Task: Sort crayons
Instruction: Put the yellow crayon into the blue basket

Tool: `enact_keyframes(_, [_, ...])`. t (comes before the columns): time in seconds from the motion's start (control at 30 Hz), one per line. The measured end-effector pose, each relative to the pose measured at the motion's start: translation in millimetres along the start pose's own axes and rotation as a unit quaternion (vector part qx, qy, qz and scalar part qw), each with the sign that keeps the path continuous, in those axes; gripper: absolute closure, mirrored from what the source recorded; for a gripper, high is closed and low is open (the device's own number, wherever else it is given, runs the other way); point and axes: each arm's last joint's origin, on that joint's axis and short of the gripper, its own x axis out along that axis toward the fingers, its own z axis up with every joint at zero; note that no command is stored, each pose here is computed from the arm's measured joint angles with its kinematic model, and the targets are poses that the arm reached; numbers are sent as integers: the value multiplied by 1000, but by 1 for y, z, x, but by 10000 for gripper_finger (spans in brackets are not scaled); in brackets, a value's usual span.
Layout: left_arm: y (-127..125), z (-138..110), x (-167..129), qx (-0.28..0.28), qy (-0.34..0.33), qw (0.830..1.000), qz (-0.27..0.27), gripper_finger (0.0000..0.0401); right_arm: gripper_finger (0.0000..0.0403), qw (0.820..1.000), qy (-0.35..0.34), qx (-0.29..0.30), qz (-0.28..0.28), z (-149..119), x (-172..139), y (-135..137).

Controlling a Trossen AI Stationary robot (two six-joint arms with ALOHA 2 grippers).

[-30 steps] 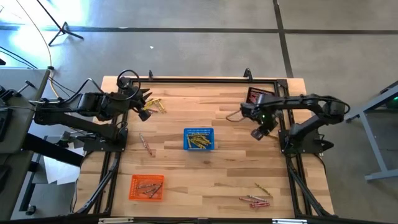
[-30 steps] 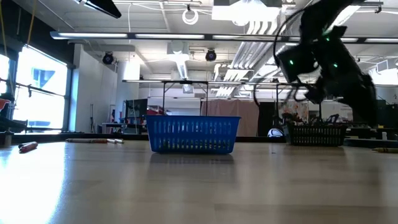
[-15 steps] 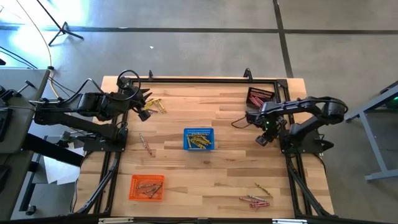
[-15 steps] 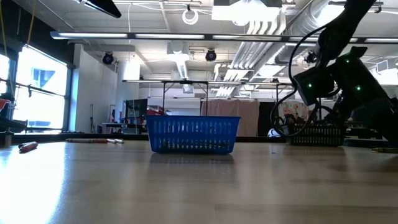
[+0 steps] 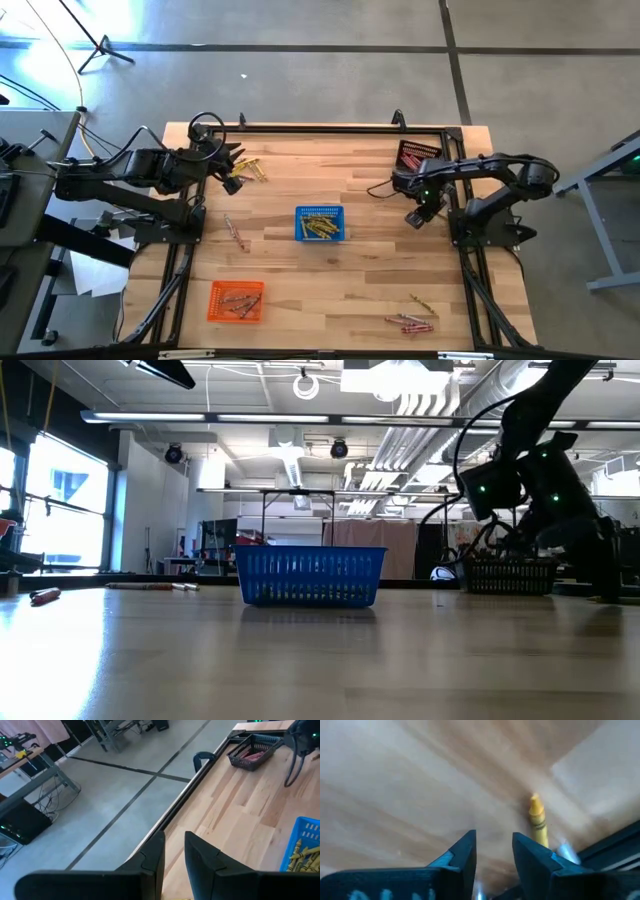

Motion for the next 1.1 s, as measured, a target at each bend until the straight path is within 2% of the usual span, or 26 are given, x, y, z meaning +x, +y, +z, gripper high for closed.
enact_keyframes(0.47, [0, 0, 0, 1, 0, 1000, 0, 341, 289, 998, -16, 51, -19, 7, -1, -16])
enact_keyframes(0.6, [0, 0, 0, 1, 0, 1000, 0, 341, 289, 998, -17, 58, -9, 10, -2, -20])
enact_keyframes(1.1, [0, 0, 0, 2, 0, 1000, 0, 341, 333, 993, -44, 105, -11, 17, -3, -29])
